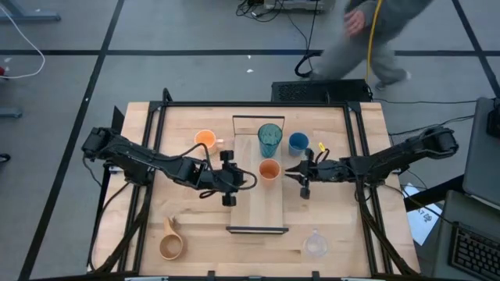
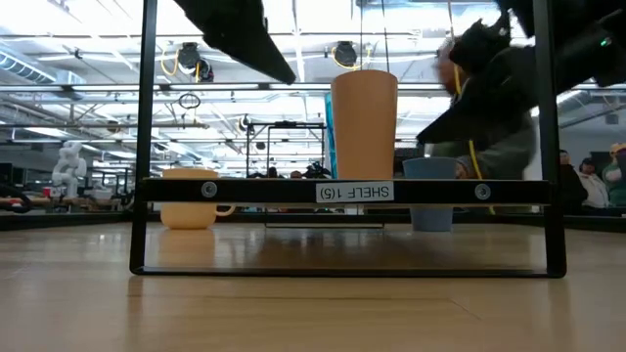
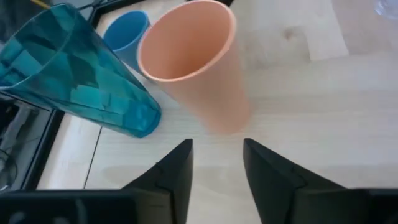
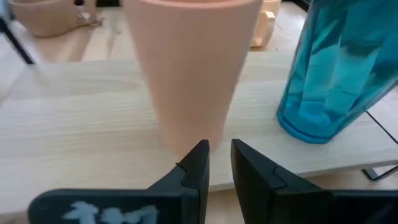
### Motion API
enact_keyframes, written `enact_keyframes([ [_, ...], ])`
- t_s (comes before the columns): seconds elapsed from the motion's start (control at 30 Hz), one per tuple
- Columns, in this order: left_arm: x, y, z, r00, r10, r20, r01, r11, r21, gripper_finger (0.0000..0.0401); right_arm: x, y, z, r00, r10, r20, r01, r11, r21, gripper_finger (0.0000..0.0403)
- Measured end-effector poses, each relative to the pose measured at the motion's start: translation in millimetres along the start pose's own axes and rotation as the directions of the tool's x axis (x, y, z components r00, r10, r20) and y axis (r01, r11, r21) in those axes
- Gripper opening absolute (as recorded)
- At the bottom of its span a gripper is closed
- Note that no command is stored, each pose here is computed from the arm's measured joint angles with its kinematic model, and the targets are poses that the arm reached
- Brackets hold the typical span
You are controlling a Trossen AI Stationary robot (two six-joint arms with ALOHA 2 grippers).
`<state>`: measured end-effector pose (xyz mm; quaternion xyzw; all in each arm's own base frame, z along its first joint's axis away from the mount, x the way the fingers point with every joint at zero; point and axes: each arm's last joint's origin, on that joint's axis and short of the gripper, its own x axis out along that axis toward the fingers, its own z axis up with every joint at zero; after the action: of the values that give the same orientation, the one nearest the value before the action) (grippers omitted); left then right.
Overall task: Stack small to large cups/mugs on shelf
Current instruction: Put the orange cup on the shelf
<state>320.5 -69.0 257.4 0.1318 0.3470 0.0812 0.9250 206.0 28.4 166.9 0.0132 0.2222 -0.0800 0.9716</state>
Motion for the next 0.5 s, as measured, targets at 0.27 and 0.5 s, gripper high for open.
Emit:
enact_keyframes([
  [0.27, 17, 8, -14, 0.997, -0.047, 0.057, 0.051, 0.996, -0.078, 0.0055, -22, 8, 7, 0.997, 0.067, 0.037, -0.066, 0.998, -0.020, 0.0056],
  [0.5, 24, 11, -22, 0.994, -0.053, 0.094, 0.060, 0.996, -0.071, 0.0006, -27, 11, 9, 0.994, 0.091, 0.058, -0.089, 0.995, -0.033, 0.0056],
])
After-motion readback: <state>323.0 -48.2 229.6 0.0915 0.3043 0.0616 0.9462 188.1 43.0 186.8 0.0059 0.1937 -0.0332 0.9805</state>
